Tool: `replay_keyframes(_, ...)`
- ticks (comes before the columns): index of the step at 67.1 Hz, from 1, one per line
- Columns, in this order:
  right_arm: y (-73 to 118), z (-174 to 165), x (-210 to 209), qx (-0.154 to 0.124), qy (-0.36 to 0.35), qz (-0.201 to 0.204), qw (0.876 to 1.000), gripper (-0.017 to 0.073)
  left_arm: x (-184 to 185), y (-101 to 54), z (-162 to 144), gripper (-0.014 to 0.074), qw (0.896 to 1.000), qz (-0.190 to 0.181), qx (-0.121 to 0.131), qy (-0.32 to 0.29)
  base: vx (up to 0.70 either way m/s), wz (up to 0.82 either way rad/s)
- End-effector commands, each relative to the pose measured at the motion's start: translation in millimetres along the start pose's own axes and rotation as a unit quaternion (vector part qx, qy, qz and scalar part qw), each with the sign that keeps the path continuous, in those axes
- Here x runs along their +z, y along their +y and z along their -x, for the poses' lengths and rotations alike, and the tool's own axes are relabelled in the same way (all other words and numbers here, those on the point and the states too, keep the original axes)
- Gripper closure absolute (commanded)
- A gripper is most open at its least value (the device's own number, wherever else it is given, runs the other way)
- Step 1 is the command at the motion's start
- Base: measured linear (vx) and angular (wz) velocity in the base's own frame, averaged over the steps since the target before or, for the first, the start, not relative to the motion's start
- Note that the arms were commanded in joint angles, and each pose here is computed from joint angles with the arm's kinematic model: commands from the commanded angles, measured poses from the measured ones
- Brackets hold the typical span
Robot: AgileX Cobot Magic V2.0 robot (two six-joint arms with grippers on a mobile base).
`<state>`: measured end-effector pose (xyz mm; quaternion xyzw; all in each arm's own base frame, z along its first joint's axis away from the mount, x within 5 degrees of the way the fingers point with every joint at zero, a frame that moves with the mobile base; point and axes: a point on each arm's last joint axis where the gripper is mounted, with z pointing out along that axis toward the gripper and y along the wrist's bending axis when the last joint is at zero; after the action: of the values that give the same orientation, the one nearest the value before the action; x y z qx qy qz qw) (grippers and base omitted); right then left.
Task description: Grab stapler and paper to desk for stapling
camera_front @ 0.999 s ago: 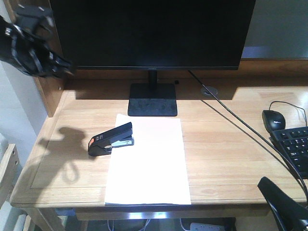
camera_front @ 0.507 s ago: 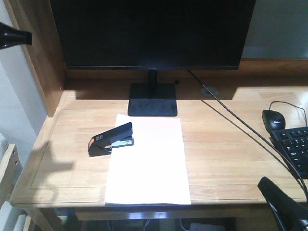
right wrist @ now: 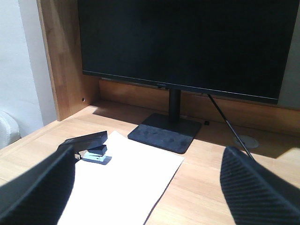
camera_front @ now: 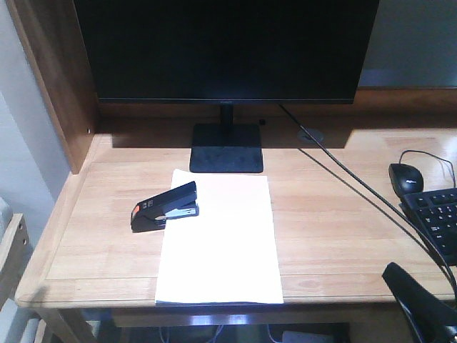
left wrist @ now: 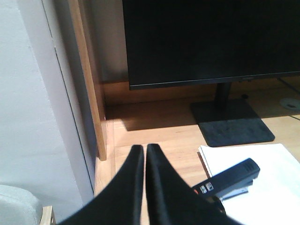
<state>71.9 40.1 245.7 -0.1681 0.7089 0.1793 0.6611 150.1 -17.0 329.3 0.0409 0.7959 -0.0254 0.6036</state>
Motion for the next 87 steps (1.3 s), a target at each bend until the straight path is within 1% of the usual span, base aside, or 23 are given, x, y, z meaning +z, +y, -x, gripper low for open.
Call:
replay_keyframes(1,-1.5,8.6,0.0,-0.027,-0.009,-0.009,1.000,-0.0031,-23.7,-1.2,-2.6,0.0600,0.997,-0.012,-0.008,-0.076,0.00,0.00)
replay_keyframes(4,-1.5,8.6,0.0,-0.027,-0.009,-0.009,1.000,-0.0031,-33.2,-0.7,-14.2,0.0600,0.996,-0.012,-0.009,-0.084,0.00,0.00)
replay_keyframes(16,-1.5,8.6,0.0,-0.027,-0.009,-0.009,1.000,-0.0031,-65.6,1.3,-43.1,0.0600,0.991,-0.011,-0.011,-0.133,0.00,0.00)
replay_keyframes(21,-1.5,8.6,0.0,-0.027,-0.009,-0.009,1.000,-0.0031,-72.2,1.8,-55.7,0.0600,0.990,-0.013,-0.027,-0.135,0.00,0.00)
replay_keyframes(26,-1.5,8.6,0.0,-0.027,-0.009,-0.009,1.000,-0.0031,-77.7,2.2,-69.0,0.0600,0.992,-0.015,-0.045,-0.121,0.00,0.00)
replay_keyframes(30,-1.5,8.6,0.0,-0.027,-0.009,-0.009,1.000,-0.0031,-81.2,2.7,-76.2,0.0600,0.992,-0.014,-0.049,-0.113,0.00,0.00)
replay_keyframes(75,-1.6,8.6,0.0,-0.029,-0.009,-0.010,0.999,-0.0031,-85.3,3.2,-79.2,0.0600,0.992,-0.012,-0.049,-0.117,0.00,0.00)
replay_keyframes(79,-2.9,8.9,0.0,-0.033,-0.011,-0.017,0.999,-0.0031,-85.3,3.2,-79.2,0.0600,0.992,-0.012,-0.049,-0.117,0.00,0.00)
replay_keyframes(85,-4.9,9.4,-0.1,-0.031,-0.013,-0.028,0.999,-0.0012,-85.3,3.2,-79.2,0.0600,0.992,-0.012,-0.049,-0.117,0.00,0.00)
replay_keyframes(87,-5.2,9.5,-0.1,-0.028,-0.014,-0.030,0.999,0.0011,-85.3,3.2,-79.2,0.0600,0.992,-0.012,-0.049,-0.117,0.00,0.00)
